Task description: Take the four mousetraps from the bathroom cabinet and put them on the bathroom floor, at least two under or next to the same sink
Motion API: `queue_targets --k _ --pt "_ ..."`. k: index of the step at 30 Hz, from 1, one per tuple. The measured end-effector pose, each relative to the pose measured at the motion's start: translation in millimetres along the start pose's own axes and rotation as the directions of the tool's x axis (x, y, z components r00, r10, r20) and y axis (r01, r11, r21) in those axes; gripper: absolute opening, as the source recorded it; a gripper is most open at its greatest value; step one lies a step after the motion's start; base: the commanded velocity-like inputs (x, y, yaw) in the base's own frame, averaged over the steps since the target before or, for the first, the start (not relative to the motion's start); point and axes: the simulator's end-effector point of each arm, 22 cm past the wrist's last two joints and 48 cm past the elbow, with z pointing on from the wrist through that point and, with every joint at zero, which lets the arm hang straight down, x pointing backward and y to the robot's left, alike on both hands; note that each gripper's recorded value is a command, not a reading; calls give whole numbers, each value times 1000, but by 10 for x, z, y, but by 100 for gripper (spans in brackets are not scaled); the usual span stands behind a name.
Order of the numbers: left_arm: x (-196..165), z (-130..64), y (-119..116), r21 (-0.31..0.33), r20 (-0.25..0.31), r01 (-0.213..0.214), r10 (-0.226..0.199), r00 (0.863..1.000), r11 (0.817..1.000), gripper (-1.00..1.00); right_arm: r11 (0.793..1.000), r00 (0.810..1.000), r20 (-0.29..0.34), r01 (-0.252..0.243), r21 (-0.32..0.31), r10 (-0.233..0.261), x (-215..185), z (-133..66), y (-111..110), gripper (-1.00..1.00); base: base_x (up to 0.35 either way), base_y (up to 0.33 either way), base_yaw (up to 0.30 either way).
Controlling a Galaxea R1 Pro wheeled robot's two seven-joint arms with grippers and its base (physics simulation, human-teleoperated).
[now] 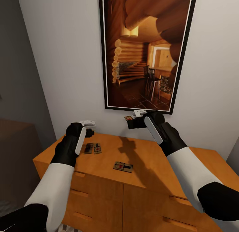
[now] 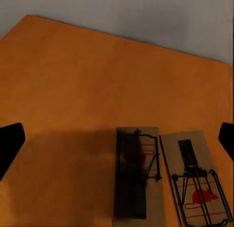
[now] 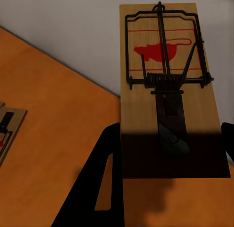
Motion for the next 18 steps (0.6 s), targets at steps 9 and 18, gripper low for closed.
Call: queue_targets --k 9,18 --pt "45 26 -30 7 -13 -3 3 1000 1000 100 1000 1000 -2 1 1 -1 6 5 -2 -100 0 0 0" --pt "126 68 -83 15 -35 -9 9 999 1000 100 1000 1000 -3 1 2 -1 11 8 -5 -100 0 0 0"
